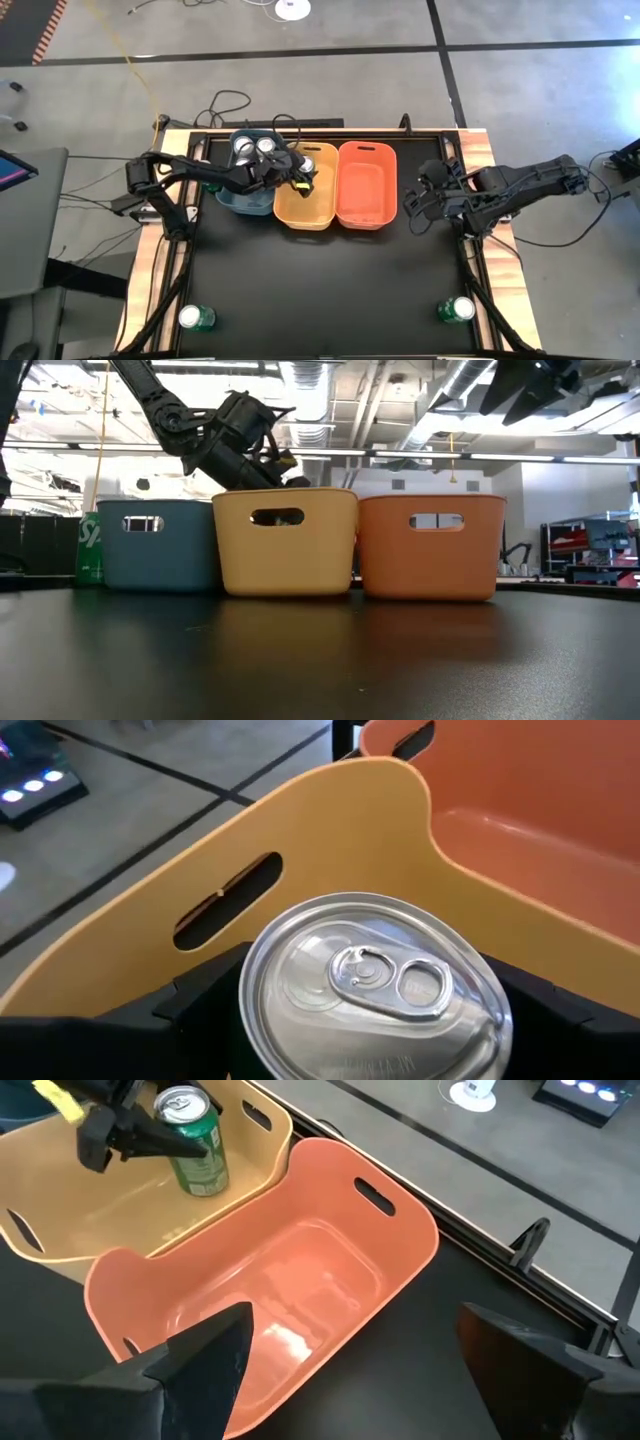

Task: Sort soda cans
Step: Put the green soda can into the yellow bin

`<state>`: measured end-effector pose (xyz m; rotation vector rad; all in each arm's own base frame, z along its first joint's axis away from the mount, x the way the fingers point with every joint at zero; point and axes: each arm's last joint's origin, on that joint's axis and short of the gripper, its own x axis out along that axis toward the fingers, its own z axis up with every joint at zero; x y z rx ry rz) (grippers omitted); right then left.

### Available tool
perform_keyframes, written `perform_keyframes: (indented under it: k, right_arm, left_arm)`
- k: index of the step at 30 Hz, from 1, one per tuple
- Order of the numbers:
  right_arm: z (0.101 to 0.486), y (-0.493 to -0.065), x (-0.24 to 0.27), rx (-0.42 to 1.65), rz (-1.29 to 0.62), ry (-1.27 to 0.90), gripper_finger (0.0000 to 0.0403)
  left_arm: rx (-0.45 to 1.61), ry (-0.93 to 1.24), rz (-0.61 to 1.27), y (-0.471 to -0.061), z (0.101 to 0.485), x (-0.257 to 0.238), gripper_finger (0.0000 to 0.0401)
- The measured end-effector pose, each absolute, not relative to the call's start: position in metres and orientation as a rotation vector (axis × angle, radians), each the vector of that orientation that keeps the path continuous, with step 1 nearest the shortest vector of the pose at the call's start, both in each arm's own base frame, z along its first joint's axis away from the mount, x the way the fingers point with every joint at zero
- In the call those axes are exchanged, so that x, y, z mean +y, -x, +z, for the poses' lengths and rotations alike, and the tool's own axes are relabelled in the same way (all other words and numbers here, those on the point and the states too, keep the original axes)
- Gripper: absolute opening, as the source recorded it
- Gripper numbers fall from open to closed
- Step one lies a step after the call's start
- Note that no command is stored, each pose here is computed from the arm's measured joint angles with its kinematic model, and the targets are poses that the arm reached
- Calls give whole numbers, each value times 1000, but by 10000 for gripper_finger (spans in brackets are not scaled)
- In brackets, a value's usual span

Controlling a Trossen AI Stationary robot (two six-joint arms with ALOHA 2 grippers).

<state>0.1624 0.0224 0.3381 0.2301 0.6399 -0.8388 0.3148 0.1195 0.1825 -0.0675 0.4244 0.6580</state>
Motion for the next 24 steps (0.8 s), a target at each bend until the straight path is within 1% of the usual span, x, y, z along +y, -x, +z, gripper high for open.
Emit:
perform_keyframes:
  k: [13,24]
  right_arm:
    - [338,-163,23,643,-824,-226,368]
    - [339,-164,24,647,-804,-248,368]
  left_arm:
    - [380,73,691,-317,183,122,316]
    - [371,26,737,-317,190,128,383]
